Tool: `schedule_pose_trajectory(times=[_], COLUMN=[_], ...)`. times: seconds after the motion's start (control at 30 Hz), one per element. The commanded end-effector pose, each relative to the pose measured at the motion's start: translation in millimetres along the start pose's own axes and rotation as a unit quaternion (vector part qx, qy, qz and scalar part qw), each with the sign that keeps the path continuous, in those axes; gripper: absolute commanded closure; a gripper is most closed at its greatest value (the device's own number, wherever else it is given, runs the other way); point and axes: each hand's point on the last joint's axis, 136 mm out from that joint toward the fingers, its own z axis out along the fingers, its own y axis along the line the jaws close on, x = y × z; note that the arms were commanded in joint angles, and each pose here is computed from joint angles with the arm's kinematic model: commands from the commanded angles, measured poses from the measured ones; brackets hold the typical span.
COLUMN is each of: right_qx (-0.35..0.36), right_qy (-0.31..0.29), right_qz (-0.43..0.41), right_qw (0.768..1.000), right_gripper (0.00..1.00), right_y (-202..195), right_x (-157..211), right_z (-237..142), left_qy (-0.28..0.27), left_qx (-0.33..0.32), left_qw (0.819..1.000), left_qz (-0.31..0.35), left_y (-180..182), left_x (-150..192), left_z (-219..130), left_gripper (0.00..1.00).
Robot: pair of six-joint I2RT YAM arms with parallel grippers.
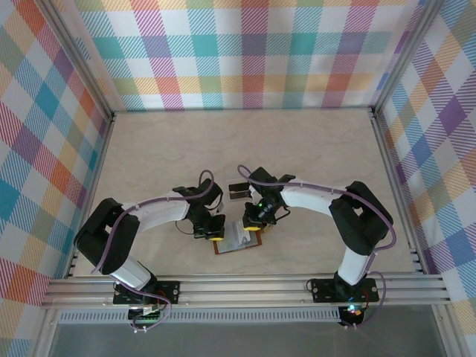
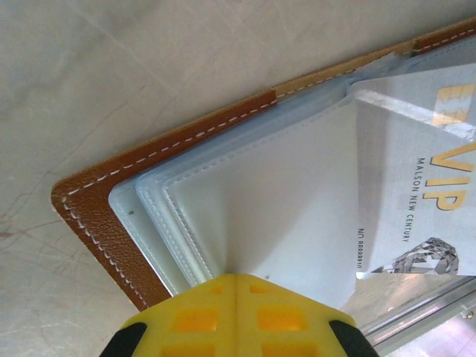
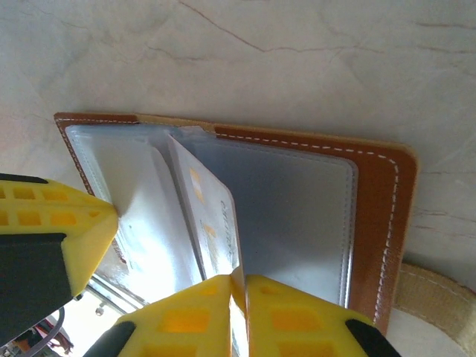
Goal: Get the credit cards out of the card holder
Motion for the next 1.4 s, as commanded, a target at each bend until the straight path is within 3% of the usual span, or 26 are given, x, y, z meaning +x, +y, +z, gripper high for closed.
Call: schedule_pose_trajectory(times=[0.0, 0.17, 0.3, 0.5, 0.63, 0.9, 1.07, 1.37], right_qx=[-0.028, -0.032, -0.025, 0.067, 0.087, 0.061, 0.037, 0.055], right_qy=[-0.003, 0.001, -0.003, -0.007, -0.009, -0.016, -0.041, -0.102], right_qz=[-0.002, 0.001, 0.001, -0.001, -0.005, -0.011, -0.051, -0.157], right_qw=[1.000, 0.999, 1.000, 0.998, 0.996, 0.998, 0.997, 0.981], right_gripper=[0.86, 0.83, 0.90, 0.95, 0.95, 0.94, 0.93, 0.92], right_y=[12.2, 13.3, 10.9, -20.3, -26.2, -11.5, 7.1, 14.5], right_x=[2.8, 2.4, 2.3, 5.4, 6.3, 3.6, -4.7, -38.5], right_z=[-3.9, -1.2, -2.4, -9.9, -13.8, -20.2, -39.0, -89.2], left_qy=[0.005, -0.003, -0.006, -0.036, -0.055, -0.049, -0.036, -0.017], left_qx=[-0.011, -0.007, -0.013, -0.036, -0.038, -0.030, -0.021, -0.008], left_qw=[1.000, 1.000, 1.000, 0.999, 0.998, 0.998, 0.999, 1.000], left_qz=[0.003, 0.005, 0.009, 0.010, 0.005, -0.002, -0.010, -0.017], left_y=[5.9, 3.3, 2.7, 5.5, 7.0, 7.7, 9.7, 11.1], left_x=[9.1, 6.9, 4.9, -3.0, -7.7, -9.7, -8.4, -7.4], left_z=[0.6, -2.0, -5.2, -22.6, -32.8, -26.2, -12.3, 7.0], left_gripper=[0.98, 0.98, 0.98, 0.95, 0.93, 0.93, 0.95, 0.98])
